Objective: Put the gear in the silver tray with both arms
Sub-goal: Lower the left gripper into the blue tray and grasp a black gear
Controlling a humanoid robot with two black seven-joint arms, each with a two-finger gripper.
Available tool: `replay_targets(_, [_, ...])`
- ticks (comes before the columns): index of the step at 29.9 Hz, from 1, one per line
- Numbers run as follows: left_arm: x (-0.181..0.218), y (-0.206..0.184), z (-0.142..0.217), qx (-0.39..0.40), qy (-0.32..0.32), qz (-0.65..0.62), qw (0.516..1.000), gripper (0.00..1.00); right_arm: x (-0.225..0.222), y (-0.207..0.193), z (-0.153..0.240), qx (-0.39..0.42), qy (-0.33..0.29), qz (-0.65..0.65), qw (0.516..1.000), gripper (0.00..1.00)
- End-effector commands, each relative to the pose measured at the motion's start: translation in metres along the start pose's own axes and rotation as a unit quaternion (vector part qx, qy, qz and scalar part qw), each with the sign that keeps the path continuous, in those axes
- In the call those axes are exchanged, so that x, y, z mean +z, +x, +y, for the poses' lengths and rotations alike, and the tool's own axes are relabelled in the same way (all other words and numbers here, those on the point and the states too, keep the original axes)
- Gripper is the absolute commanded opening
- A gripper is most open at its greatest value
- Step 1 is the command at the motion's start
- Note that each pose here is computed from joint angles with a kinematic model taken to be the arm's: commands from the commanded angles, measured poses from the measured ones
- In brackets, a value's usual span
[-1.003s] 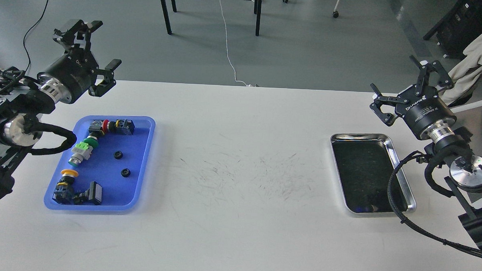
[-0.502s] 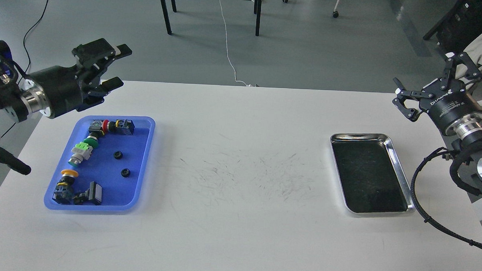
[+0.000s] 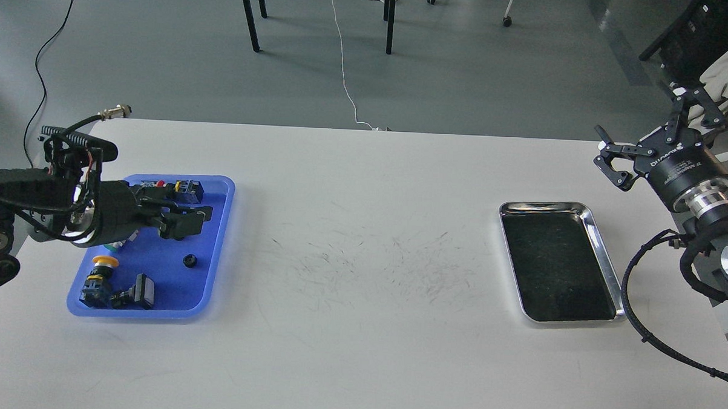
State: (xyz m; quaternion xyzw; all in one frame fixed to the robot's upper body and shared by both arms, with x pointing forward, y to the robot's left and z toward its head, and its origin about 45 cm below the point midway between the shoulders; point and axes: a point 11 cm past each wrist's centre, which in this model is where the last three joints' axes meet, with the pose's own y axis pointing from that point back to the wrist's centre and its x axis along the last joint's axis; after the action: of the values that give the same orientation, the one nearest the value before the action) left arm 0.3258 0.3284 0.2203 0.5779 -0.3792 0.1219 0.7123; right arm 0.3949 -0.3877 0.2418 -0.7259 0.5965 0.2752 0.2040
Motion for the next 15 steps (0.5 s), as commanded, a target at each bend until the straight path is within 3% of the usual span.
replay_targets(1, [-0.006,-0.007,-0.015,-0.007,0.018,-0.017,1.000,0.98,0.002,0.002,0.002,0.003,-0.001,-0.001,1.000,0.99])
replay_targets(8, [-0.019,-0.030,-0.030,-0.042,0.035,-0.041,0.998,0.96,0.006,0.007,0.006,0.008,-0.005,-0.003,1.000,0.99])
replay_targets(15, [-0.033,-0.044,-0.044,-0.027,0.027,-0.048,0.998,0.95,0.010,0.011,0.009,0.014,-0.009,-0.004,1.000,0.99])
